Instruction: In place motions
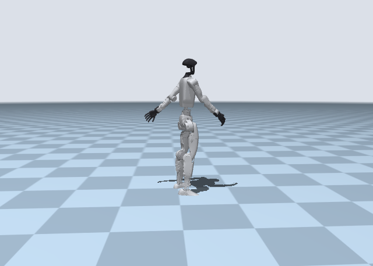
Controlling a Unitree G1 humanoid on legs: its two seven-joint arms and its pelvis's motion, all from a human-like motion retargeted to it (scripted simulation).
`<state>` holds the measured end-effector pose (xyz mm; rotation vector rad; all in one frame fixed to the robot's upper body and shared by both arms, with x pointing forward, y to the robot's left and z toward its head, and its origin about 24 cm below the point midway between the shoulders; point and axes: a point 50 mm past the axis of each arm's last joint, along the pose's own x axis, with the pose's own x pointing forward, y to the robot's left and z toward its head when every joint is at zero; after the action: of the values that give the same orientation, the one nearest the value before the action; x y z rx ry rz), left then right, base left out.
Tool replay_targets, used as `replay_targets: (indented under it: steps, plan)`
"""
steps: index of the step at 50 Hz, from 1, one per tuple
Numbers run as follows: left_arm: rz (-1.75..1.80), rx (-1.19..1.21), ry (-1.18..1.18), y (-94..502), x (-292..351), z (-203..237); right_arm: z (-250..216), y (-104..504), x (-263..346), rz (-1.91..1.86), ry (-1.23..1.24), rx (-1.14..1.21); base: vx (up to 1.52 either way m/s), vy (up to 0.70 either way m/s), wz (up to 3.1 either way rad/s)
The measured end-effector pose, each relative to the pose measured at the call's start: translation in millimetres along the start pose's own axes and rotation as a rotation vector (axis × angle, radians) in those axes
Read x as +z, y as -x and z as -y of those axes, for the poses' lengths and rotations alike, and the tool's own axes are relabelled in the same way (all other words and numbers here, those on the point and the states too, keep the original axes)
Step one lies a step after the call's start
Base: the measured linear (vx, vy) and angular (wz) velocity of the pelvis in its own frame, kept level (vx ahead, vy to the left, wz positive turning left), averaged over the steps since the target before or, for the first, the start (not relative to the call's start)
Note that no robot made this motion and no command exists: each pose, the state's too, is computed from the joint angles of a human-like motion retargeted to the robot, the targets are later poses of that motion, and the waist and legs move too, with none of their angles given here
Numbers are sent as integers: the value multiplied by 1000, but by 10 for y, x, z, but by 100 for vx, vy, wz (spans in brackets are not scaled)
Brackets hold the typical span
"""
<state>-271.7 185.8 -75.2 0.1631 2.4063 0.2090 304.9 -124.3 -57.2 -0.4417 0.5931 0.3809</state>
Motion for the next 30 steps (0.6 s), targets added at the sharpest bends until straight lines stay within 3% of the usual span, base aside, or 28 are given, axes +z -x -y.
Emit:
replay_targets:
  steps: [5,9,13,18,25,30]
  plan:
    - [118,-31,77,104,517,-27,-108,77,-350,-79,59,-2,2,-2,27]
    - [357,-5,-14,484,1470,-143,-345,374,-1158,-336,-10,16,0,0,0]
    - [660,7,-229,1261,2491,-201,-649,1034,-2063,-706,-129,-66,0,0,0]
    - [1137,-33,-432,2686,3409,36,-1124,2203,-2873,-1227,-313,-46,1,0,-4]
    - [1800,-72,-503,4450,3631,168,-1378,3383,-3221,-1594,-578,-63,3,2,-45]
    - [2002,-54,-465,4828,3549,120,-1421,3740,-3254,-1726,-680,-192,-1,2,-16]
